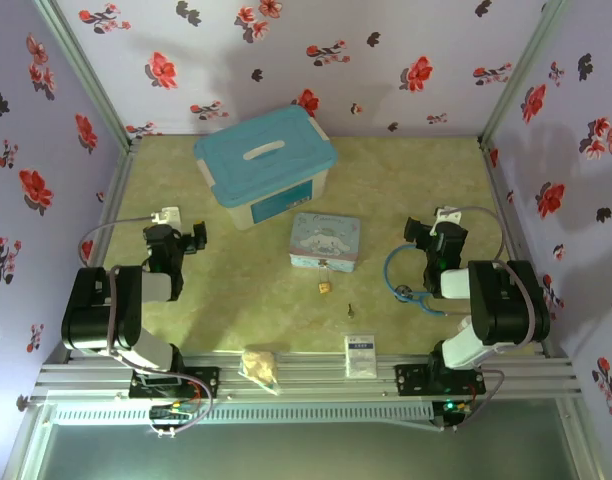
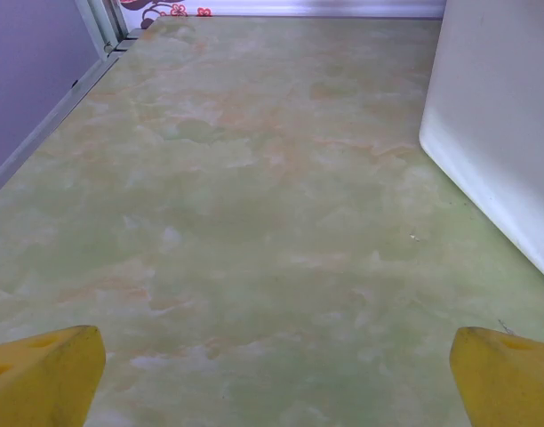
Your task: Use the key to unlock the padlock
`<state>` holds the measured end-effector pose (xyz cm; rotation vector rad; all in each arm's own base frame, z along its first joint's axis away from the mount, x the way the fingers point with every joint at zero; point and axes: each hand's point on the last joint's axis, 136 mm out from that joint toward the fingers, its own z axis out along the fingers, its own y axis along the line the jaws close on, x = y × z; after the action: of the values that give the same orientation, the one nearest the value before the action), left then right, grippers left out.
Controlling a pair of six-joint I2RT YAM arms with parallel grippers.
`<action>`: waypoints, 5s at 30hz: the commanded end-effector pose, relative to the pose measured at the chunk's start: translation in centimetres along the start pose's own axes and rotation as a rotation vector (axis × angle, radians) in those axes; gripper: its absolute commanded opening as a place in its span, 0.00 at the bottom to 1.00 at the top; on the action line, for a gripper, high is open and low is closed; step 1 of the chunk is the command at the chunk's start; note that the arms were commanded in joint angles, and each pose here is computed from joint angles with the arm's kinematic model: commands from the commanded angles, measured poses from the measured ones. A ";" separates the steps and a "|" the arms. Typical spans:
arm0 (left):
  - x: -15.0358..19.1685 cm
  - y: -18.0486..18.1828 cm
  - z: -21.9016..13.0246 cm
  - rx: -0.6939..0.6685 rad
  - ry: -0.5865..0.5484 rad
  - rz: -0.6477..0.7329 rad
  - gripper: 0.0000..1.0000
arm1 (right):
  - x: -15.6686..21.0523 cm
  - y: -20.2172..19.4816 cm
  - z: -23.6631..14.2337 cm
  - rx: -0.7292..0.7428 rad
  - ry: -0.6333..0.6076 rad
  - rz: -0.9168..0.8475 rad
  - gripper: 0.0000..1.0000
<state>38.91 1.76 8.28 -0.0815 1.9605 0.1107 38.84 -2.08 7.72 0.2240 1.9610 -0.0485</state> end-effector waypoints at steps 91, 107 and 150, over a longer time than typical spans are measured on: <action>-3.8 -22.2 -18.0 0.775 0.392 -0.389 1.00 | 9.1 16.6 -20.5 -0.384 0.697 -0.055 0.64; 0.1 -25.9 -20.9 0.825 0.519 -0.348 1.00 | 15.7 17.7 -22.1 -0.306 0.758 -0.178 0.53; 0.2 -27.6 -20.3 0.823 0.524 -0.329 1.00 | 17.0 17.7 -22.1 -0.384 0.790 -0.145 0.00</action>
<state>22.66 -27.50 13.65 0.0959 2.3581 -1.0278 15.34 20.46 1.74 -0.1807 2.7282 0.3052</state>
